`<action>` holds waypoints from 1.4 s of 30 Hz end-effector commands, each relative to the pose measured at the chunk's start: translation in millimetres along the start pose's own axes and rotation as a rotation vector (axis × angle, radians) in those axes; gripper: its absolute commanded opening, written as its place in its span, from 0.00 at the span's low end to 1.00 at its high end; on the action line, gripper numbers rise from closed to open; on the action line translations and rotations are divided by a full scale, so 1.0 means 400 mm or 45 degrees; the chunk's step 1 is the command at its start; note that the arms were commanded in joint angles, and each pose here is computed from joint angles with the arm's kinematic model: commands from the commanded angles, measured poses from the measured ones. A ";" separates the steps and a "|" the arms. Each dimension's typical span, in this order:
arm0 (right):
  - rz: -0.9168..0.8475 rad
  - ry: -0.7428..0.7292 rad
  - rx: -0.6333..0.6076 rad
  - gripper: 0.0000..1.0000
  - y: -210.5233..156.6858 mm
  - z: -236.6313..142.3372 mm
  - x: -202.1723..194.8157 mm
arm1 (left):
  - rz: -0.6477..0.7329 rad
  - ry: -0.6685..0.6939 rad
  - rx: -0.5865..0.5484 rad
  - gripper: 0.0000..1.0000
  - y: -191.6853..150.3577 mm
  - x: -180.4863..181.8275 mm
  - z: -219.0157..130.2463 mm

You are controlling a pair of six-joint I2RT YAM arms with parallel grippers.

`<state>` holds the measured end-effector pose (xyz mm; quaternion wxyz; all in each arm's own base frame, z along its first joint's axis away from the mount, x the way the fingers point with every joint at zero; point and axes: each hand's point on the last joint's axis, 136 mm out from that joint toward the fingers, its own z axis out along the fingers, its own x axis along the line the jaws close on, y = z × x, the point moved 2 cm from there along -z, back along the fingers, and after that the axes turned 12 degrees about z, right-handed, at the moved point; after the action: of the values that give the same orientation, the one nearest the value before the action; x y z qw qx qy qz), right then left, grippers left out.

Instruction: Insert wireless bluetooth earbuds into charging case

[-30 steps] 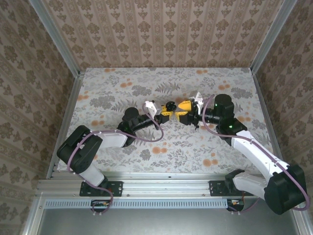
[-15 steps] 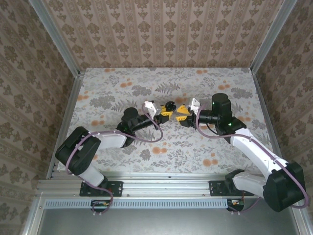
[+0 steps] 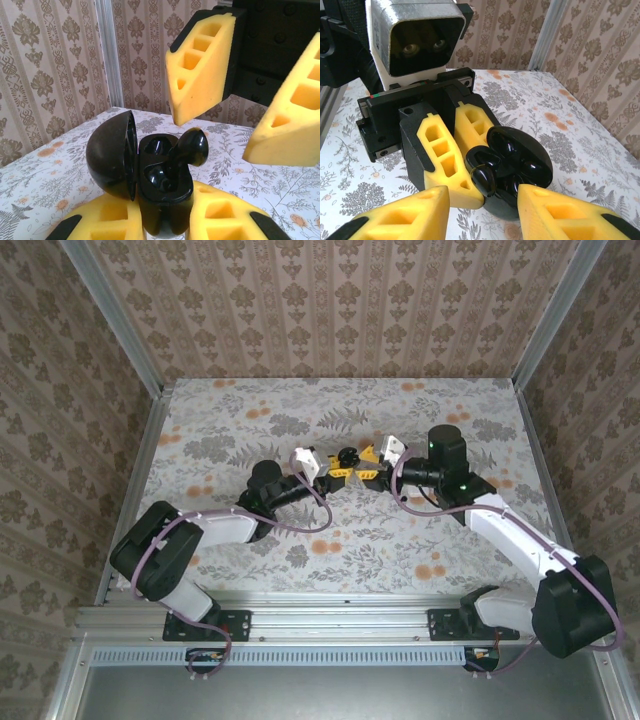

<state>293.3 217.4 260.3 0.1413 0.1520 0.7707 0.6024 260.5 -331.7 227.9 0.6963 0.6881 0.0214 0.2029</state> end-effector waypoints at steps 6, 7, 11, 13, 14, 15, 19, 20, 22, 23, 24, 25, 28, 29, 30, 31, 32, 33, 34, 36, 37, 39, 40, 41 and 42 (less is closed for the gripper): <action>-0.157 0.135 -0.034 0.32 0.030 0.011 0.034 | 0.039 -0.010 -0.033 0.02 0.027 -0.010 -0.005; -0.154 0.142 -0.030 0.31 0.029 0.013 0.035 | 0.040 -0.009 -0.033 0.02 0.028 -0.010 -0.005; -0.144 0.164 -0.014 0.28 0.024 0.019 0.038 | 0.041 -0.007 -0.033 0.02 0.029 -0.010 -0.006; -0.141 0.174 -0.012 0.27 0.024 0.021 0.038 | 0.043 -0.005 -0.034 0.02 0.029 -0.009 -0.006; -0.138 0.180 -0.011 0.27 0.024 0.023 0.040 | 0.042 -0.007 -0.034 0.02 0.029 -0.010 -0.007; -0.139 0.185 -0.011 0.26 0.024 0.025 0.041 | 0.041 -0.005 -0.032 0.02 0.028 -0.008 -0.007; -0.133 0.199 -0.008 0.26 0.023 0.033 0.043 | 0.041 -0.006 -0.034 0.02 0.029 -0.010 -0.007; -0.132 0.200 -0.006 0.26 0.023 0.036 0.044 | 0.042 -0.005 -0.034 0.02 0.030 -0.009 -0.007; -0.133 0.205 -0.007 0.26 0.024 0.040 0.044 | 0.044 -0.003 -0.036 0.02 0.031 -0.008 -0.008; -0.133 0.204 -0.007 0.26 0.024 0.042 0.044 | 0.043 -0.001 -0.034 0.02 0.031 -0.008 -0.008; -0.135 0.204 -0.008 0.26 0.024 0.044 0.043 | 0.043 -0.003 -0.034 0.02 0.030 -0.010 -0.008; -0.135 0.200 -0.009 0.26 0.025 0.045 0.042 | 0.042 -0.003 -0.032 0.02 0.029 -0.010 -0.008; -0.135 0.188 -0.012 0.26 0.029 0.049 0.038 | 0.042 -0.002 -0.031 0.02 0.027 -0.010 -0.010; -0.135 0.186 -0.012 0.26 0.029 0.050 0.038 | 0.043 0.000 -0.031 0.02 0.028 -0.009 -0.010; -0.137 0.184 -0.014 0.26 0.031 0.050 0.038 | 0.042 -0.002 -0.029 0.02 0.027 -0.010 -0.010; -0.135 0.185 -0.015 0.26 0.031 0.051 0.039 | 0.039 -0.003 -0.029 0.02 0.026 -0.011 -0.010; -0.137 0.187 -0.017 0.26 0.033 0.051 0.040 | 0.041 -0.003 -0.028 0.02 0.026 -0.012 -0.010; -0.135 0.186 -0.015 0.26 0.032 0.052 0.039 | 0.039 -0.002 -0.025 0.02 0.023 -0.011 -0.011; -0.137 0.188 -0.017 0.26 0.035 0.052 0.040 | 0.039 -0.005 -0.026 0.02 0.024 -0.014 -0.011; -0.133 0.188 -0.016 0.26 0.035 0.051 0.041 | 0.040 -0.004 -0.026 0.02 0.024 -0.013 -0.012; -0.128 0.185 -0.015 0.26 0.036 0.049 0.042 | 0.042 0.001 -0.025 0.02 0.024 -0.013 -0.013; -0.114 0.171 -0.011 0.26 0.039 0.043 0.043 | 0.044 0.011 -0.016 0.02 0.018 -0.012 -0.016; -0.097 0.163 0.000 0.26 0.038 0.037 0.044 | 0.043 0.015 -0.006 0.02 0.012 -0.013 -0.018; -0.077 0.153 0.015 0.26 0.036 0.032 0.045 | 0.044 0.020 0.005 0.02 0.004 -0.013 -0.020; -0.050 0.143 0.035 0.26 0.032 0.026 0.047 | 0.048 0.026 0.013 0.02 -0.002 -0.013 -0.024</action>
<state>286.3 240.0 256.1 0.1097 0.0912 0.7894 0.5971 256.5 -328.6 222.9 0.6915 0.6921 0.0243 0.2058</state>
